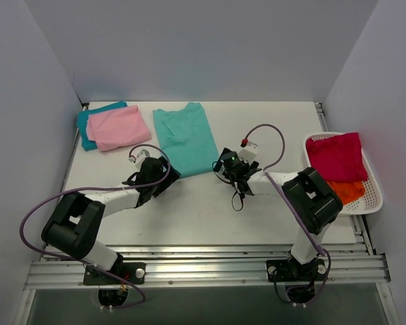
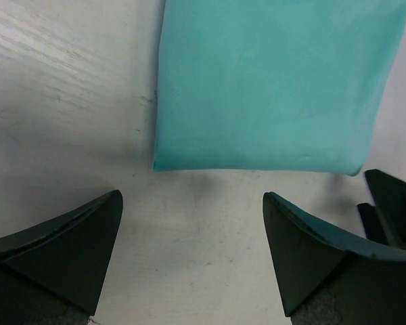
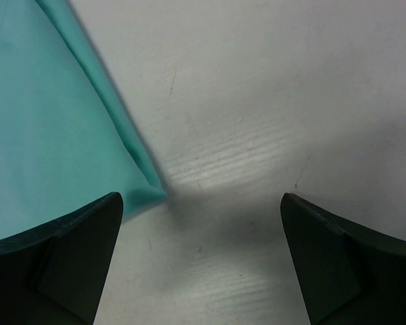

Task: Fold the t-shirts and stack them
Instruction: Fold the tshirt

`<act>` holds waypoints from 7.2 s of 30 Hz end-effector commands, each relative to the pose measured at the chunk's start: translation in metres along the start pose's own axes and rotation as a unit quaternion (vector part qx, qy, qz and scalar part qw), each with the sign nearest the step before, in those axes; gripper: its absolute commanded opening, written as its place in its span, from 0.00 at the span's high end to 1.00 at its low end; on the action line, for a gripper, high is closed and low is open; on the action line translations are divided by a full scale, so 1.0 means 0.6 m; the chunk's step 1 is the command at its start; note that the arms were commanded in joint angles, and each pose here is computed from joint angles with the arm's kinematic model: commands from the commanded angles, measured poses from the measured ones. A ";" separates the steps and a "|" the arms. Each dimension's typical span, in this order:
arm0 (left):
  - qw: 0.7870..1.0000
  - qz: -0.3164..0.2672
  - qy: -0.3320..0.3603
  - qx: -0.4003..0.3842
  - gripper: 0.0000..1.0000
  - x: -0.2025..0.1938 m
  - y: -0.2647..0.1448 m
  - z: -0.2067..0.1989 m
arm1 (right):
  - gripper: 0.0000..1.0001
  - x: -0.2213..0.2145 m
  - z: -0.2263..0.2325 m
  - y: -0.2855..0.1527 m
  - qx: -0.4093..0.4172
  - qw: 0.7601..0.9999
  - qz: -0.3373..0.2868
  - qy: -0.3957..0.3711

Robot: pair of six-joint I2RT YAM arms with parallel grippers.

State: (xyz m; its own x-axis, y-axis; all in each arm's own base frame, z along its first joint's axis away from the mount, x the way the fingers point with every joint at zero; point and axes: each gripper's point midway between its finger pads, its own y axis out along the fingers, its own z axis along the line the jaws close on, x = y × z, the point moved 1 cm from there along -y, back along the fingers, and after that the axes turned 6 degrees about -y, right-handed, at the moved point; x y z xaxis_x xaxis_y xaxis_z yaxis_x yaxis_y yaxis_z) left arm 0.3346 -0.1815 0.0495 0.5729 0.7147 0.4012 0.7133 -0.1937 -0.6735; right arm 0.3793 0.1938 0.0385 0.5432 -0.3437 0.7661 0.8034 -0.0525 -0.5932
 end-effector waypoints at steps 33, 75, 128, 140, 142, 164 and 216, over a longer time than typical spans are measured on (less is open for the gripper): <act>0.989 -0.095 -0.115 -0.005 0.04 0.015 0.041 0.003 | 0.46 -0.009 0.087 0.063 0.078 0.995 -0.003 0.054; 0.991 -0.110 -0.069 0.027 0.98 0.009 0.028 0.031 | 1.00 -0.007 0.059 0.017 0.063 0.996 -0.010 0.058; 0.983 -0.169 0.000 -0.078 0.93 0.181 -0.093 -0.164 | 1.00 0.178 0.171 -0.118 0.075 0.989 -0.118 0.049; 0.983 -0.155 0.028 -0.091 0.94 0.218 -0.048 -0.228 | 1.00 0.221 0.186 -0.070 0.089 0.988 -0.115 0.057; 0.983 -0.155 0.033 -0.095 0.94 0.224 -0.043 -0.240 | 1.00 0.232 0.188 -0.064 0.090 0.987 -0.118 0.061; 0.981 -0.151 0.045 -0.110 0.94 0.259 -0.036 -0.281 | 1.00 0.291 0.209 -0.066 0.112 0.982 -0.136 0.070; 0.989 -0.060 0.018 -0.136 0.06 0.360 0.223 -0.328 | 0.15 0.357 0.189 0.207 0.068 0.984 -0.109 0.124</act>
State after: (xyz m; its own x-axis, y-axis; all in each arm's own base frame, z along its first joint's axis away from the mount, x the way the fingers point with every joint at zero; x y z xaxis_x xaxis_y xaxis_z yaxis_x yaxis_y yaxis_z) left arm 0.5792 -0.1886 0.1864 0.4466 0.7101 0.5443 0.8675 -0.1950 -0.4575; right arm 0.5809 0.2305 0.1633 0.2898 -0.5313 0.7961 0.9313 -0.0352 -0.3625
